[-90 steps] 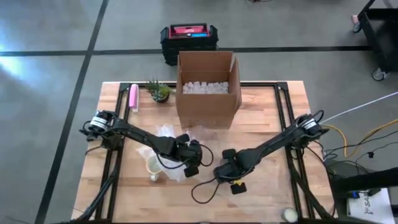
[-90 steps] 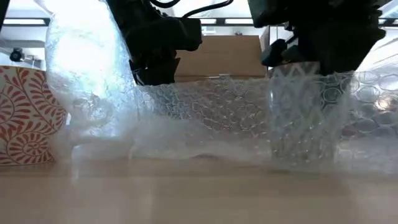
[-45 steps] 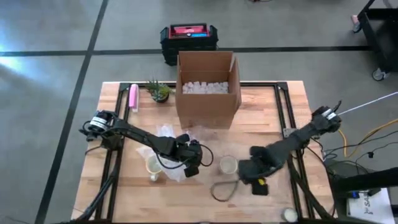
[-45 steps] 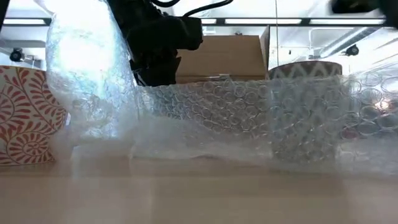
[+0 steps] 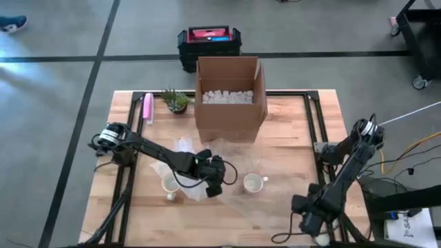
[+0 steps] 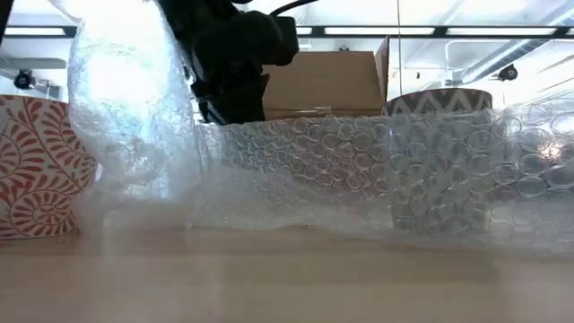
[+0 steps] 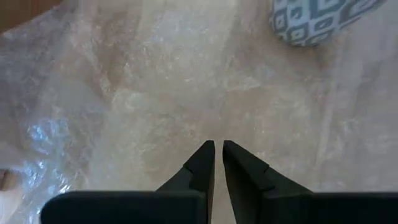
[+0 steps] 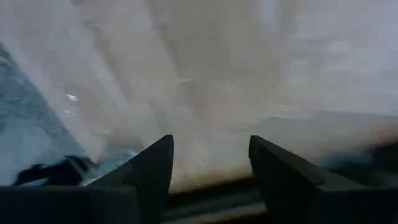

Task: Wrap mug
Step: Wrap the gray patterned mug using the right bubble wrap

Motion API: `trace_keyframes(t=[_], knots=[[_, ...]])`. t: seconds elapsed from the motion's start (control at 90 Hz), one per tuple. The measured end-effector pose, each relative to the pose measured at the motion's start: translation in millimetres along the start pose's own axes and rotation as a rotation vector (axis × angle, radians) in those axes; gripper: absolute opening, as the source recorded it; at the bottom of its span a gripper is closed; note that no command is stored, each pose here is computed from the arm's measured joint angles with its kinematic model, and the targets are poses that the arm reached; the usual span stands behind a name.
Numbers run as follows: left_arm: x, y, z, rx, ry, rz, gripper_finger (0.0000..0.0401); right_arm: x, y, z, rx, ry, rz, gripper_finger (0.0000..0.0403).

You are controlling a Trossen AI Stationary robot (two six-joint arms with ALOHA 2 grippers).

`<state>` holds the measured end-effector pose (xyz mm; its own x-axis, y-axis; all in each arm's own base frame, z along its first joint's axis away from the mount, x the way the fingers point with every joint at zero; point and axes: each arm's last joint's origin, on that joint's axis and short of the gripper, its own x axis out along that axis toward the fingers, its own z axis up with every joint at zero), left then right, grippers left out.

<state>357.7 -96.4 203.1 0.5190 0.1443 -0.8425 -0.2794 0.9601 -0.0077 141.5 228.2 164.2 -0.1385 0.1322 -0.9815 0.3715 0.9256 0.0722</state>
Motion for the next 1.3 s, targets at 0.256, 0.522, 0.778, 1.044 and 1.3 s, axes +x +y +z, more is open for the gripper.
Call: trace_keyframes(t=[0.256, 0.522, 0.778, 1.044, 1.3], knots=[[-0.1, -1.9, 3.8, 0.035, -0.038, -0.019, 0.002, 28.0, -26.1, 11.7, 0.073, 0.015, -0.072, 0.0169], [0.0, -1.9, 4.1, 0.034, -0.041, -0.02, 0.002, 29.2, -34.0, 24.4, -0.034, 0.017, -0.079, 0.0054], [0.0, -1.9, 4.1, 0.03, -0.041, -0.02, 0.002, -19.5, -9.3, 24.5, -0.268, 0.004, 0.056, 0.0012], [-0.1, -2.1, 4.6, 0.028, -0.046, -0.022, 0.002, -94.5, 5.4, 38.3, -0.449, -0.62, -0.047, 0.0001], [-0.1, -2.6, 5.6, 0.028, -0.056, -0.027, 0.002, -114.1, 2.4, 72.1, -0.449, -0.876, -0.19, 0.0001]])
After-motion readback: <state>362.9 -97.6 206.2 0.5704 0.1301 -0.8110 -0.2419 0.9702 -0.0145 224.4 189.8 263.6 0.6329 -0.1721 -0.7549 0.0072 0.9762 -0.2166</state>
